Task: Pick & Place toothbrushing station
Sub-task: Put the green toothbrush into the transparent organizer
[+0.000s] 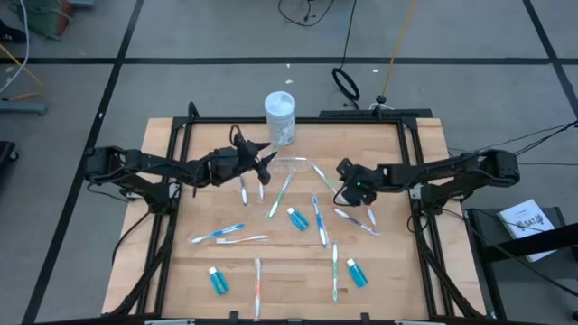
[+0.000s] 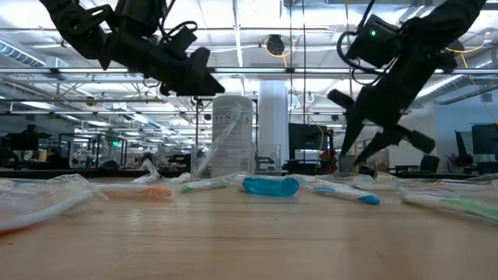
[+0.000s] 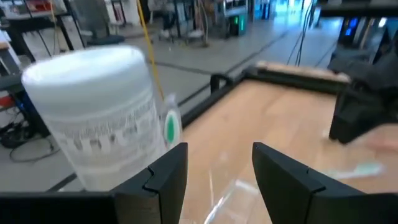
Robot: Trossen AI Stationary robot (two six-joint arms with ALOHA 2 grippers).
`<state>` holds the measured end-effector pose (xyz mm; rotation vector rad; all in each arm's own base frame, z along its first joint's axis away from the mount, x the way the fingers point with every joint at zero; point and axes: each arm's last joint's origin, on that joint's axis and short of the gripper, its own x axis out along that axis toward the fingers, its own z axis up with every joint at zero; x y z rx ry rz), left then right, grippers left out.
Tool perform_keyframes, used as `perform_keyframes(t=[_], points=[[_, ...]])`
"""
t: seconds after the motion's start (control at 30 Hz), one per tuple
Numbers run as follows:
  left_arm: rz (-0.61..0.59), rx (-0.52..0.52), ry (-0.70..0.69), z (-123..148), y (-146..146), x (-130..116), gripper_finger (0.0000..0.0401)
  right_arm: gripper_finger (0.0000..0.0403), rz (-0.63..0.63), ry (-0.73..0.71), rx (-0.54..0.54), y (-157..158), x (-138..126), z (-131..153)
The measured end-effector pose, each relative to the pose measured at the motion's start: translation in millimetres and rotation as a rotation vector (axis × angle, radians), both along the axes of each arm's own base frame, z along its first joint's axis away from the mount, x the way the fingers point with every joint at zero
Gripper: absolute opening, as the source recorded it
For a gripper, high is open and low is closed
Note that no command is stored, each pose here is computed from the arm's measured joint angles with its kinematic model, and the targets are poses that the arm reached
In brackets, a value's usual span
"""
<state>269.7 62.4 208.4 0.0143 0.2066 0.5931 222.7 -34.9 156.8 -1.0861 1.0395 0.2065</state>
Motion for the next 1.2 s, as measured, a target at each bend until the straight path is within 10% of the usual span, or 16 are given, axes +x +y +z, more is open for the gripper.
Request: perform_keyframes(t=[0.53,1.2], points=[[0.026,-0.082,0.006,-5.3,1.3,-1.6,0.0186,0.0101,0.191,0.067,-0.272,21.6,18.4,-46.9],[0.009,-0.095,0.001,-5.4,0.8,-1.3,0.0186,0.0039,0.381,-0.012,-0.142,39.6,24.6,-47.7]])
